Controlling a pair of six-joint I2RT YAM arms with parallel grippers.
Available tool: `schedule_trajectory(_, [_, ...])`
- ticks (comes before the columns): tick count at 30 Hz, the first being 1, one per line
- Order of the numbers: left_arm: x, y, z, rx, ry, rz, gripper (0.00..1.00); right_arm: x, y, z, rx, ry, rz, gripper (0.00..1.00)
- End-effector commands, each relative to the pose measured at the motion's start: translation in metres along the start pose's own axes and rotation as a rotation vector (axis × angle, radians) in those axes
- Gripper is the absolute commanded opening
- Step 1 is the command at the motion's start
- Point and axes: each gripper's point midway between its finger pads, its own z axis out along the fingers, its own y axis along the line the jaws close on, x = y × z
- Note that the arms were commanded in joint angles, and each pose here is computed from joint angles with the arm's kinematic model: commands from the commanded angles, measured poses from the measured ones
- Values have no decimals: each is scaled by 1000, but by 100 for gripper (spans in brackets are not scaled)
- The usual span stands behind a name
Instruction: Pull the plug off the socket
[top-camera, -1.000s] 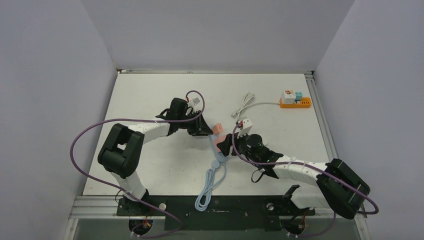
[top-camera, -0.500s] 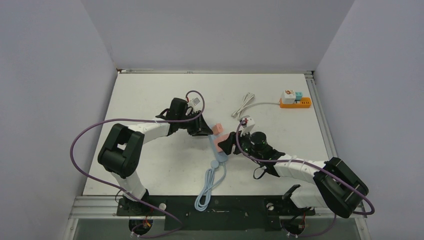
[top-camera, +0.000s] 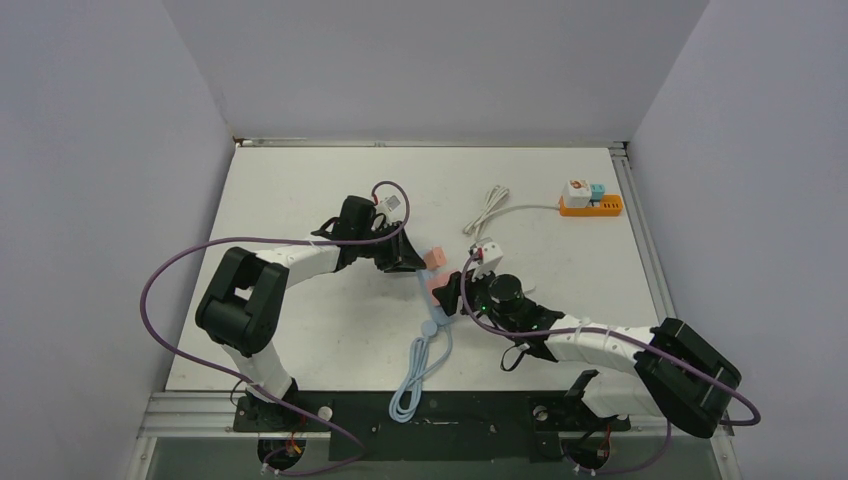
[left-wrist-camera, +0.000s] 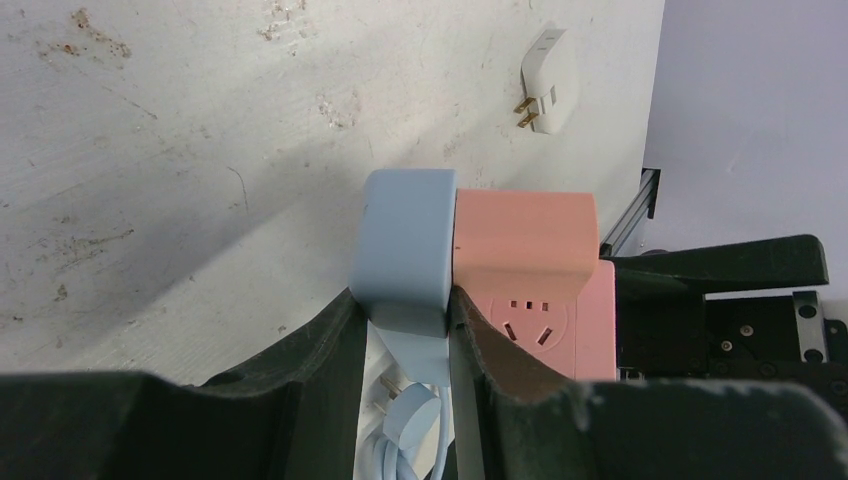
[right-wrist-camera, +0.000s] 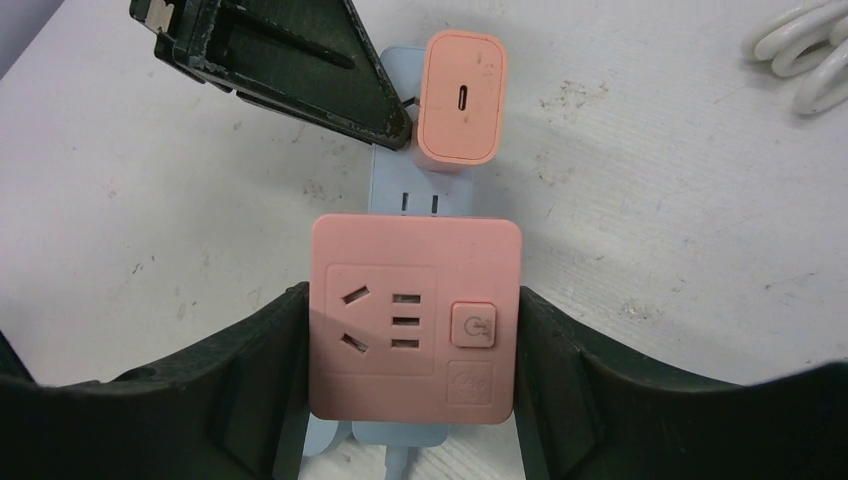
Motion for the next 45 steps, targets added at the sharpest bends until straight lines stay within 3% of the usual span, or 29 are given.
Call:
schedule_trajectory(1, [0,7,4,-30,11,42,0,-49,11,0,67,-165,-80,5])
schedule_trajectory(15, [0,7,4,-31,11,42,0,-53,12,-6,112,-201,-94,5])
schedule_trajectory(29, [0,7,3,-33,9,45,0,-60,11,-7,-57,-204,19,5])
schedule_trajectory(36, [-1,8,3,-36,7,44,0,-74,9,-21,-60,-249,-4,5])
schedule_trajectory(40, [-4,8,1,-37,-1,45,0,-84,4,-33,-23,-272,-32,5])
schedule_trajectory(45, [-9,2,-6,-29,-22,58,0,-88,-32,-53,170,-275,-2,5])
